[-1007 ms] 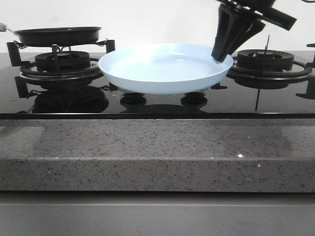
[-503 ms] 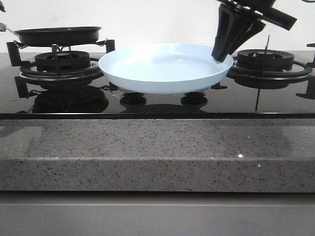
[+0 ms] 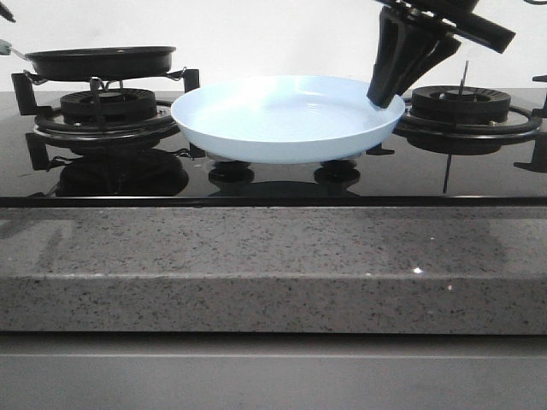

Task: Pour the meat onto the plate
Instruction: 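Grasp the pale green handle of the black frying pan with the left gripper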

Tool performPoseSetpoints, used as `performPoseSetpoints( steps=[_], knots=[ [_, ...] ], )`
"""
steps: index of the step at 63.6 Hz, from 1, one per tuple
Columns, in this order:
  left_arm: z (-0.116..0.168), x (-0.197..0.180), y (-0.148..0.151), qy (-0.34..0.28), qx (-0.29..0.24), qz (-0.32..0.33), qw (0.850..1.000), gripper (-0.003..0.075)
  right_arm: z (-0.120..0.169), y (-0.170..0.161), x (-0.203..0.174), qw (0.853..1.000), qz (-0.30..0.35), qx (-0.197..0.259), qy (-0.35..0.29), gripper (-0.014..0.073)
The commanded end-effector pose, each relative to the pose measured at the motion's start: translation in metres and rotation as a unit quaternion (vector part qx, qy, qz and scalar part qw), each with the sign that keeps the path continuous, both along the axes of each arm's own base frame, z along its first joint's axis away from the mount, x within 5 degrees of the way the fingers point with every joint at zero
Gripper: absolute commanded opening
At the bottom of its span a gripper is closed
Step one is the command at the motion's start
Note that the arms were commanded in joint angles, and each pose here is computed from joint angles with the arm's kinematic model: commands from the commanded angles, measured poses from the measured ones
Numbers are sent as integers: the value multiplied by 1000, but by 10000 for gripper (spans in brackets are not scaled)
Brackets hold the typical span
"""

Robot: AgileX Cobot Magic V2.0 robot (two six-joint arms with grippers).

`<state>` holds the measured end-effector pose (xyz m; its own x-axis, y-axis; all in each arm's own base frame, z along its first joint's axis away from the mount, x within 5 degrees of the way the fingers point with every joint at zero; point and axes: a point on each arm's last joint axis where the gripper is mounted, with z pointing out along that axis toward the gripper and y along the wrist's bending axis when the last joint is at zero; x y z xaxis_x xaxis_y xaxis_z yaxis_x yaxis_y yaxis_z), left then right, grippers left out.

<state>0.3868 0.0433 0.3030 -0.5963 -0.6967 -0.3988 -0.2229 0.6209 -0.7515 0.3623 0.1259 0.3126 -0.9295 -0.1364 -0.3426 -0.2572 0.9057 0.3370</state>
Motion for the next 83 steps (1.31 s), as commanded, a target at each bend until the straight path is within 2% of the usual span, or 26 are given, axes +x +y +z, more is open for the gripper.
performPoseSetpoints(
  steps=[1, 6, 30, 34, 49, 54, 79, 83],
  knots=[
    [24, 1, 0, -46, -23, 9, 999, 566, 31, -1, -9, 999, 0, 26, -48, -58],
    [22, 3, -1, -48, -36, 11, 998, 566, 31, -1, -9, 999, 0, 26, -48, -58],
    [21, 3, 6, -47, -36, 19, 998, 557, 31, -1, -9, 999, 0, 26, -48, -58],
    [21, 2, 8, -45, -38, 17, 998, 520, 31, -1, -9, 999, 0, 26, -48, -58],
    [21, 0, 10, -40, -47, 11, 998, 241, 31, -1, -9, 999, 0, 26, -48, -58],
    [21, 0, 10, -40, -47, 11, 998, 173, 31, -1, -9, 999, 0, 26, -48, -58],
    [23, 1, 9, -45, -67, 15, 997, -20, 31, -1, -9, 999, 0, 26, -48, -58],
    [23, 1, 9, -46, -68, 14, 997, -20, 31, -1, -9, 999, 0, 26, -48, -58]
  ],
)
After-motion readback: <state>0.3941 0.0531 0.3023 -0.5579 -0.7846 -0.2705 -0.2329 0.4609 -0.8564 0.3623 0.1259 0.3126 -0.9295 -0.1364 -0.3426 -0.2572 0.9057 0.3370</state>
